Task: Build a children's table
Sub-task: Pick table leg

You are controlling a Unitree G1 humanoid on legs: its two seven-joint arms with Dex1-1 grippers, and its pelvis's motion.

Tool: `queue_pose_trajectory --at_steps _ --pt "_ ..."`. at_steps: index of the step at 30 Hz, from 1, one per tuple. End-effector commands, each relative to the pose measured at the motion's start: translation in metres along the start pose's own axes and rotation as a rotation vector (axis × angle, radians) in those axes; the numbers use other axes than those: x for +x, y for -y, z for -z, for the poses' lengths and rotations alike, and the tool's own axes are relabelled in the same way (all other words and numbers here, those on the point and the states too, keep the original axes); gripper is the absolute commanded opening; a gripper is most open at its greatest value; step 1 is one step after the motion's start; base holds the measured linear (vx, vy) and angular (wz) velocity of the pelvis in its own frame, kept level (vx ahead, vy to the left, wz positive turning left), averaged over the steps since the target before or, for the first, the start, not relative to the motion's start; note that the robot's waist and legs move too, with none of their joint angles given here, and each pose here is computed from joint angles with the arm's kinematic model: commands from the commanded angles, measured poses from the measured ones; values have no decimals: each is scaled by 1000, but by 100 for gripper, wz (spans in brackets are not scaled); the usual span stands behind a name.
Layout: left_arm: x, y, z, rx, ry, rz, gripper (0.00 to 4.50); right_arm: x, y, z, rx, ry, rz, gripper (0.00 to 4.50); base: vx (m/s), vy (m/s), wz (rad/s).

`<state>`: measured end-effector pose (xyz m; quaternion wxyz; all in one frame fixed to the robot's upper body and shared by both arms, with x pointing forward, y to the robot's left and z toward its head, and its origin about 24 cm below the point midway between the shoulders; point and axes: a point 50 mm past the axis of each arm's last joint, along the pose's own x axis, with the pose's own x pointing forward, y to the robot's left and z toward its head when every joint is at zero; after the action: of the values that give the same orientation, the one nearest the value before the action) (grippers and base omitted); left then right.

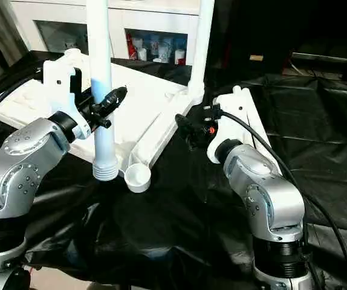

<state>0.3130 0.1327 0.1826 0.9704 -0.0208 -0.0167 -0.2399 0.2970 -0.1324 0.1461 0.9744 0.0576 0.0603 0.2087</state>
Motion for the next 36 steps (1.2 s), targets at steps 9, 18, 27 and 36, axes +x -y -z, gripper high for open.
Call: queue_pose_trajectory --at_steps 9,18,27,36 --pt "0 2 -8 21 27 6 185 -1 0 -3 -11 15 5 393 0 0 0" --pt "0 2 -8 21 27 6 185 -1 0 -3 -11 15 5 393 0 0 0" --pt "0 2 -8 21 27 6 185 -1 0 -3 -11 15 5 393 0 0 0" --pt "0 2 -8 21 27 6 185 -1 0 -3 -11 15 5 393 0 0 0"
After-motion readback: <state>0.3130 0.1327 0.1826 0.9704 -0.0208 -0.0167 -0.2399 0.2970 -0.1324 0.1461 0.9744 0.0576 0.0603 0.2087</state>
